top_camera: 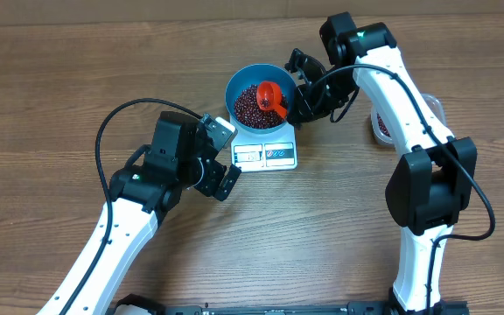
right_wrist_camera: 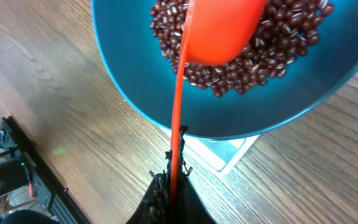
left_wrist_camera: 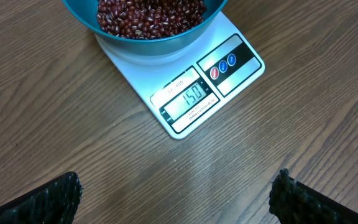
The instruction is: Scoop item into bowl and weigh 150g on scale
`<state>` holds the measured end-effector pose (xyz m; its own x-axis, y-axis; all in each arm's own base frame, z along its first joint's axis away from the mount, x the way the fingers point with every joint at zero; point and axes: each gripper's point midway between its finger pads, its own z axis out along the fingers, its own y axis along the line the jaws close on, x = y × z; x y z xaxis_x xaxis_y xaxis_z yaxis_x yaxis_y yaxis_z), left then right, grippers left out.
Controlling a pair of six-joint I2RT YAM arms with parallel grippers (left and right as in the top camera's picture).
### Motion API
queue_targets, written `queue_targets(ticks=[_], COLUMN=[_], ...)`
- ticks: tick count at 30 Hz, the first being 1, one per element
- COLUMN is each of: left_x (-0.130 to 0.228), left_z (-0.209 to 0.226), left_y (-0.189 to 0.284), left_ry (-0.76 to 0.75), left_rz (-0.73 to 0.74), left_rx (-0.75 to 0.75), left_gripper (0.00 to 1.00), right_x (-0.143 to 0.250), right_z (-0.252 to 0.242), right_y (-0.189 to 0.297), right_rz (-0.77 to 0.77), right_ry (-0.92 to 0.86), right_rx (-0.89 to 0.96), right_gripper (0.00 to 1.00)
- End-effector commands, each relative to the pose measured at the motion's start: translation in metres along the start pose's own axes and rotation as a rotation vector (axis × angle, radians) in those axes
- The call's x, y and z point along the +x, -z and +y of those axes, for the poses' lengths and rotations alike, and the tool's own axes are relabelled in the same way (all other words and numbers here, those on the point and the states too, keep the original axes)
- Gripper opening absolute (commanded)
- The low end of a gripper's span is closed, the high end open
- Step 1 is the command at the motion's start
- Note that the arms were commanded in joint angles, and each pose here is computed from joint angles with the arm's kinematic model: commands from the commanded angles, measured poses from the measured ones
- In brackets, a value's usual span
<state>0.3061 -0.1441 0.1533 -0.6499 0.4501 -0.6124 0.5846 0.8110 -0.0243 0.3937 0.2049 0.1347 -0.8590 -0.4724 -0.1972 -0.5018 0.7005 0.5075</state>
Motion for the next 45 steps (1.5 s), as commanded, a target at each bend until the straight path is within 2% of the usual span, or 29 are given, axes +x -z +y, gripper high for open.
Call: queue_targets(ticks=[1,15,26,35,45], left_x=[0.002,0.002,0.002,0.002,0.002], left_z=[0.002,0.002,0.002,0.002,0.002], left_y=[-0.002,-0.002,-0.002,-0.002,-0.002], left_ry=[0.015,0.015,0.015,0.015,0.015], left_rz=[0.008,0.007,0.007,0.008,0.007], left_rx=[-0.006,-0.006,-0.006,-0.006,-0.006], left_gripper=[1.0,1.0,0.99,1.0,1.0], right_x=[-0.013,-0.004,-0.002,0.001,-0.005], right_z=[0.02,0.025,0.029,0.018,0.01], right_y=[0.03,0.077,0.084,0.074,0.065], right_rz=[-0.092,-0.169,-0.176,-0.118,-0.08], right_ry=[0.078,0.068,0.074,0.051,0.053], right_rx=[-0.017,0.013,0.034,0.201,0.489], right_gripper=[0.04,0.04,0.04,0.04,0.04])
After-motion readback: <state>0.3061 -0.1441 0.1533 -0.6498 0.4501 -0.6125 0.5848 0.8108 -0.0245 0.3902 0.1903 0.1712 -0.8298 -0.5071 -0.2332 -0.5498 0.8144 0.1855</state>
